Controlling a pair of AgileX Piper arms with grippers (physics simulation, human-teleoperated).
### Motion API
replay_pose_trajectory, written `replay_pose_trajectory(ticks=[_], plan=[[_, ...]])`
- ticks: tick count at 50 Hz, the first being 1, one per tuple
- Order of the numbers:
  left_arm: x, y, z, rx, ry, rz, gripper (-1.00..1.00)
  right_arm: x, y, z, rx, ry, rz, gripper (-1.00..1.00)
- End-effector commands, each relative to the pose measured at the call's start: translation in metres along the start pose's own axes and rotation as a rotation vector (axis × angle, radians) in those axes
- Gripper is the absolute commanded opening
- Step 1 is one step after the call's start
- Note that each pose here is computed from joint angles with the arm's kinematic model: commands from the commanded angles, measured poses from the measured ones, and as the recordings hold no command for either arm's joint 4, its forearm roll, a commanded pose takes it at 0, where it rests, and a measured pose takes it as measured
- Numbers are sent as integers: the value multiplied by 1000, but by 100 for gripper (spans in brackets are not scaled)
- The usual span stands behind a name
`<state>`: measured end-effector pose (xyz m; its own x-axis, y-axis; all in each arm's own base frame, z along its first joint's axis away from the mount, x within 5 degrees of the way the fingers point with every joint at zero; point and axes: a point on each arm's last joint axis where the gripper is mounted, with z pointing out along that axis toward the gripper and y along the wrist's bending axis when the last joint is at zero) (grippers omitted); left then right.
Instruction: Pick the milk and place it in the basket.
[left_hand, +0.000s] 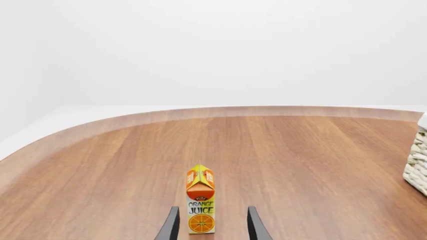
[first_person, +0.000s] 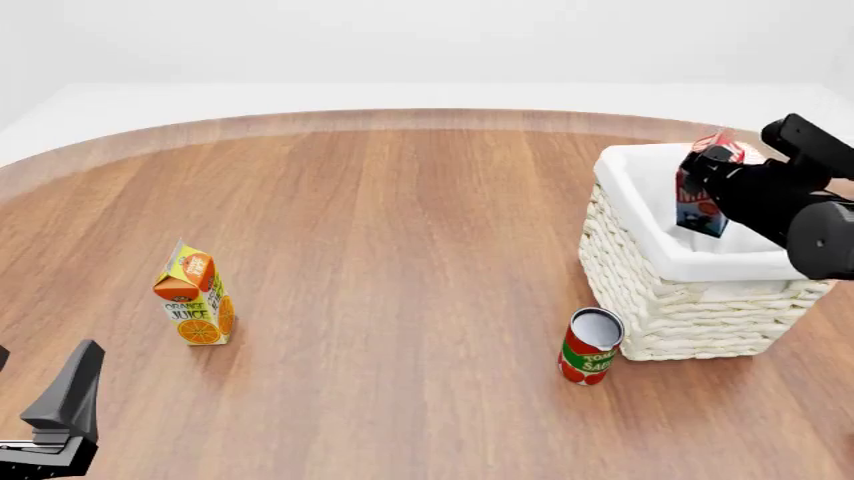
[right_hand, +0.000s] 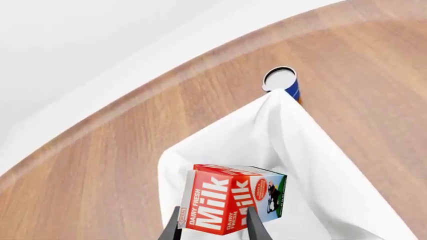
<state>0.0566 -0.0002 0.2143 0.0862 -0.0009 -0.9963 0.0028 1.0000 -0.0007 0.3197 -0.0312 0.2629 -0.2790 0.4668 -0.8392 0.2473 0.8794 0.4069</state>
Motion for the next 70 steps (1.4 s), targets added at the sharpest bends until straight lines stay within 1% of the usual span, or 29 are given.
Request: replay_pose_trajectory(ticks=[1,2,3,5,6,13,14,15,22,30,56,62,63,65,66,70], plan=[[0,0,0,0,0,0,100,-5,3,5,-11,-9,-1,-100],[0,0,0,0,0,0,100,-6,2,7,-4,-4,-19,-100],[0,0,0,0,0,0,100,-5,2,7,-6,-7,-3,-100],[0,0,0,0,0,0,100,-4,1,10,-1,4,-17,-100],[0,0,0,0,0,0,100,-3,1,10,-1,2,-7,-100],[0,0,0,0,0,0,100,0,-1,17,8,15,-18,-100],[0,0,0,0,0,0,100,0,-2,17,9,15,-9,-100],[0,0,0,0,0,0,100,0,-3,19,12,18,-16,-100],[0,0,0,0,0,0,100,5,-4,22,13,27,-10,-100],[0,0,0,0,0,0,100,6,-8,25,25,32,-15,-100],[0,0,0,0,0,0,100,13,-11,33,31,46,-9,-100],[0,0,0,0,0,0,100,11,-14,34,41,44,-5,-100],[0,0,0,0,0,0,100,12,-11,33,32,44,5,-100],[0,0,0,0,0,0,100,9,-12,32,36,39,-3,-100],[0,0,0,0,0,0,100,11,-11,31,30,38,10,100],[0,0,0,0,0,0,100,9,-12,29,32,33,7,100]])
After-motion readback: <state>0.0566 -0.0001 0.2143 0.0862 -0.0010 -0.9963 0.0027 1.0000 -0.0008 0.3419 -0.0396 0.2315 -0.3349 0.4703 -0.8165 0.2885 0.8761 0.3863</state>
